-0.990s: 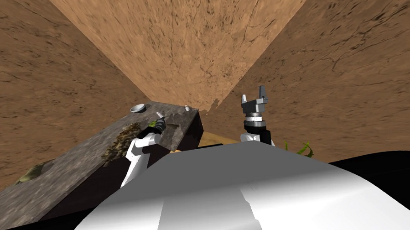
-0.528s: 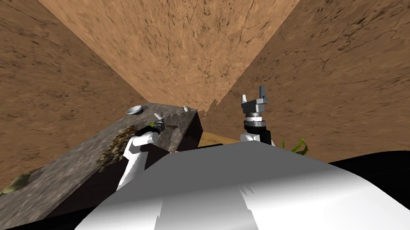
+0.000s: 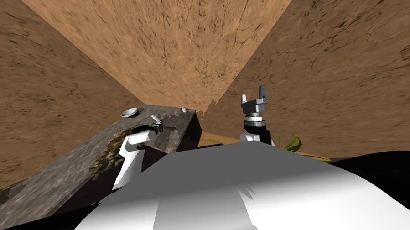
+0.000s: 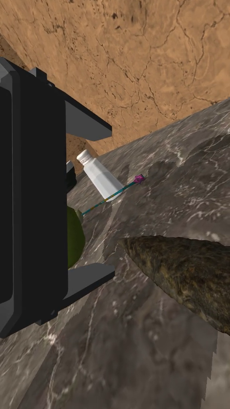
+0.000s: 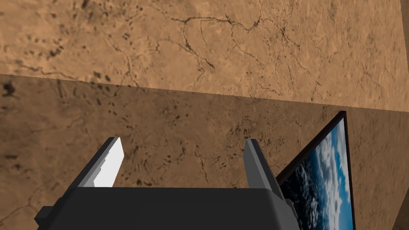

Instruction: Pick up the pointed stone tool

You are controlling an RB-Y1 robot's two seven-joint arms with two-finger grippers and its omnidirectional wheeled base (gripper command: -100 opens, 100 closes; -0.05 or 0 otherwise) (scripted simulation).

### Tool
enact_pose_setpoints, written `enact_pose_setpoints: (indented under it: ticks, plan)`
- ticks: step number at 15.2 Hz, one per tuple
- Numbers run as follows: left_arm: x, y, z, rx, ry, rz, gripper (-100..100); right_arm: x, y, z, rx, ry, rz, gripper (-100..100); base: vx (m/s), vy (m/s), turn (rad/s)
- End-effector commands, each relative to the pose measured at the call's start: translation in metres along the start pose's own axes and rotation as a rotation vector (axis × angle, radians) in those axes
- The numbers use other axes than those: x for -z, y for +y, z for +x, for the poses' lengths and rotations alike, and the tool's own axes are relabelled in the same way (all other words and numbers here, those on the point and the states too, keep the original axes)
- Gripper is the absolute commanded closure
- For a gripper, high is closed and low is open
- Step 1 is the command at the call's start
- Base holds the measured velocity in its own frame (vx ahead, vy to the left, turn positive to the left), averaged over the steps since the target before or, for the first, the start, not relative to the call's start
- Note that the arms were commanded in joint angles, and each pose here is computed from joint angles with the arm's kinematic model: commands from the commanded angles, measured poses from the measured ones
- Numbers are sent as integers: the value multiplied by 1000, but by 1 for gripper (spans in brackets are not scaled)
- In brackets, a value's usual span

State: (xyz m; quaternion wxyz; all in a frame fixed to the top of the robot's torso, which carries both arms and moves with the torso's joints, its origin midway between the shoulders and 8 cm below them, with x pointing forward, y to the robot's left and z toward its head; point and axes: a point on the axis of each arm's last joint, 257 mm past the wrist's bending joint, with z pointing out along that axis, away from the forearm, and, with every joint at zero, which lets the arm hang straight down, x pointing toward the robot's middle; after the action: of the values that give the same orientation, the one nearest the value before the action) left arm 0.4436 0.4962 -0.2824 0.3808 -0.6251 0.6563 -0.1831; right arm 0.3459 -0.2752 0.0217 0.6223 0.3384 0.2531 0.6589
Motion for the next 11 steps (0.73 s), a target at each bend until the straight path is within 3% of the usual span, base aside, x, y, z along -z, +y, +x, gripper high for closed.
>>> enact_pose_setpoints:
  ticks: [1, 11]
  plan:
    - [-2, 10, -3, 8, 8, -50, -100, 0, 0, 0, 0, 0, 0, 0, -7, 22, -137]
    - [1, 37, -14, 42, 46, -219, -100, 0, 0, 0, 0, 0, 0, 0, -3, 15, -77]
